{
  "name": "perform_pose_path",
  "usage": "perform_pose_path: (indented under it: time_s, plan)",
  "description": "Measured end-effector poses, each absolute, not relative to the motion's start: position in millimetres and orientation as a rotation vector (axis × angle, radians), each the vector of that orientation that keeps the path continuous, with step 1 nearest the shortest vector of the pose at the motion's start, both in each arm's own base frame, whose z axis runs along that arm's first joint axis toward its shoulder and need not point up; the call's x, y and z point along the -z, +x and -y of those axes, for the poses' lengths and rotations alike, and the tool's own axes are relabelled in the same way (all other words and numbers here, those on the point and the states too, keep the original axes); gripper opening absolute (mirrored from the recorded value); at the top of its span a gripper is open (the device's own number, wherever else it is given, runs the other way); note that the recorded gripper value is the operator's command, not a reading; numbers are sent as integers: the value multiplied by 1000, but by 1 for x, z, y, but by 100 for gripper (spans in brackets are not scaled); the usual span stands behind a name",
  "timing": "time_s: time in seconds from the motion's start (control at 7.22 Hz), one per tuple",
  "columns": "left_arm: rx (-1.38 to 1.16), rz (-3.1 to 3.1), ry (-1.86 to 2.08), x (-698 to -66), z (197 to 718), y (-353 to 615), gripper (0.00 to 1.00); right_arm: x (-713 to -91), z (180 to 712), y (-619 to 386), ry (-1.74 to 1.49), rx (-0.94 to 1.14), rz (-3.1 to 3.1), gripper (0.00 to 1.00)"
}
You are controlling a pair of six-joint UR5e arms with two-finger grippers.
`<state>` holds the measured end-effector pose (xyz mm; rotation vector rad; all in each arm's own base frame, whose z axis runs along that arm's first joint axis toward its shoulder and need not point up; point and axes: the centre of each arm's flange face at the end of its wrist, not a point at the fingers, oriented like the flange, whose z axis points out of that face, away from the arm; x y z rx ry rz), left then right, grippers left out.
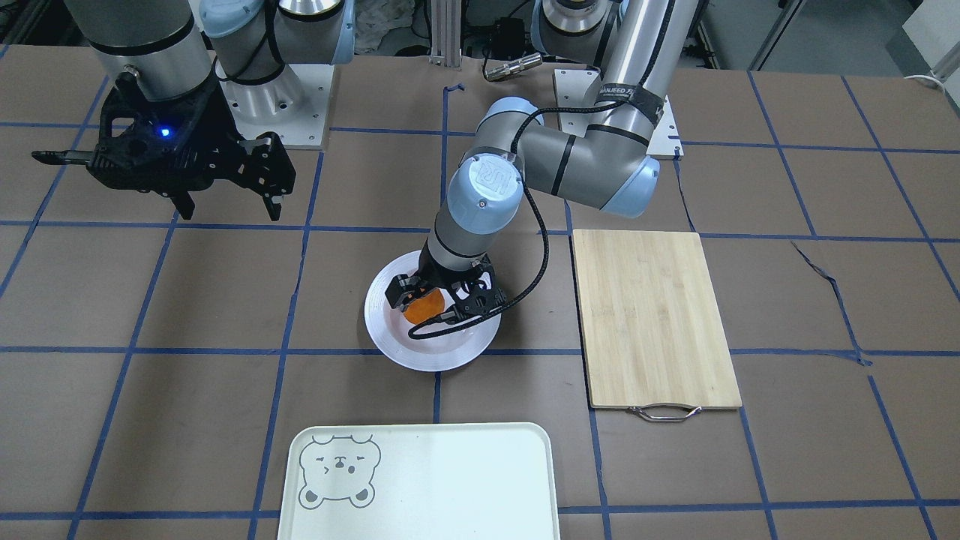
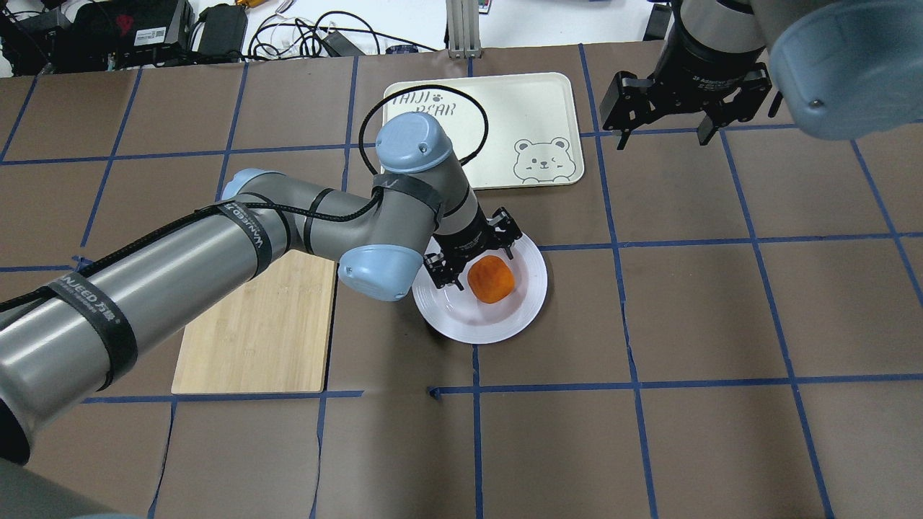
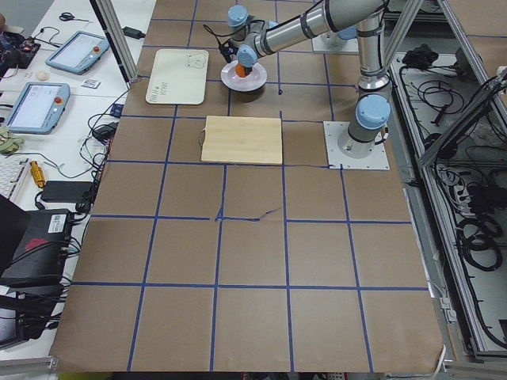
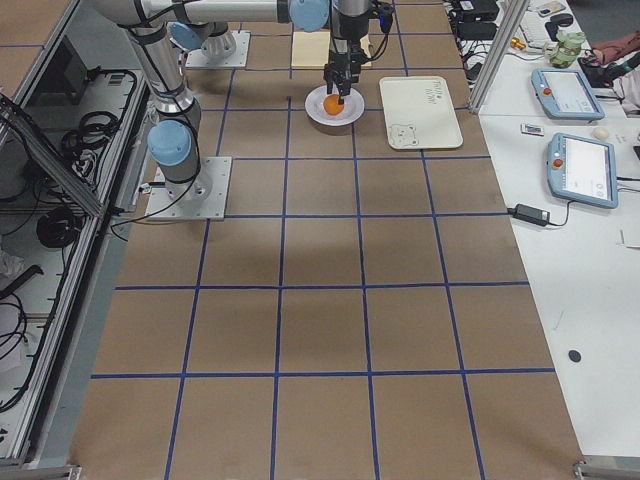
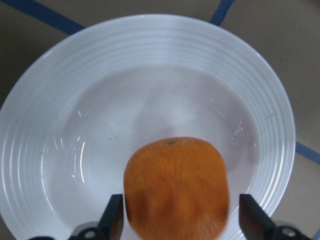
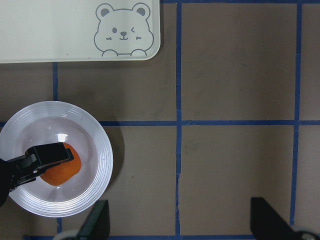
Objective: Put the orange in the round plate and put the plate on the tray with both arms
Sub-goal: 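Carry the orange with the left gripper onto the white plate and release, then raise the left gripper away while the right gripper reaches to the plate rim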
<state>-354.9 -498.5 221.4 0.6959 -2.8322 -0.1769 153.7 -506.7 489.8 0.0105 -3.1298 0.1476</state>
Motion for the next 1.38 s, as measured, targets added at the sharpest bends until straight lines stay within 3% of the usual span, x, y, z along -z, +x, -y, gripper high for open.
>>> perform_pose_path:
  time_s: [0.42,0.83,1.38]
  plan:
    - [35,2895,562,-266,526,-333,100,-483,511,152,1,-153,3146,100]
    - [91,2983,304,-388,554,-278,100,-437,543,137,-70,-127,3255,100]
    - [-11,3050,-142,-519,490,-223,96,-303,535,151,-77,-185,3453,100]
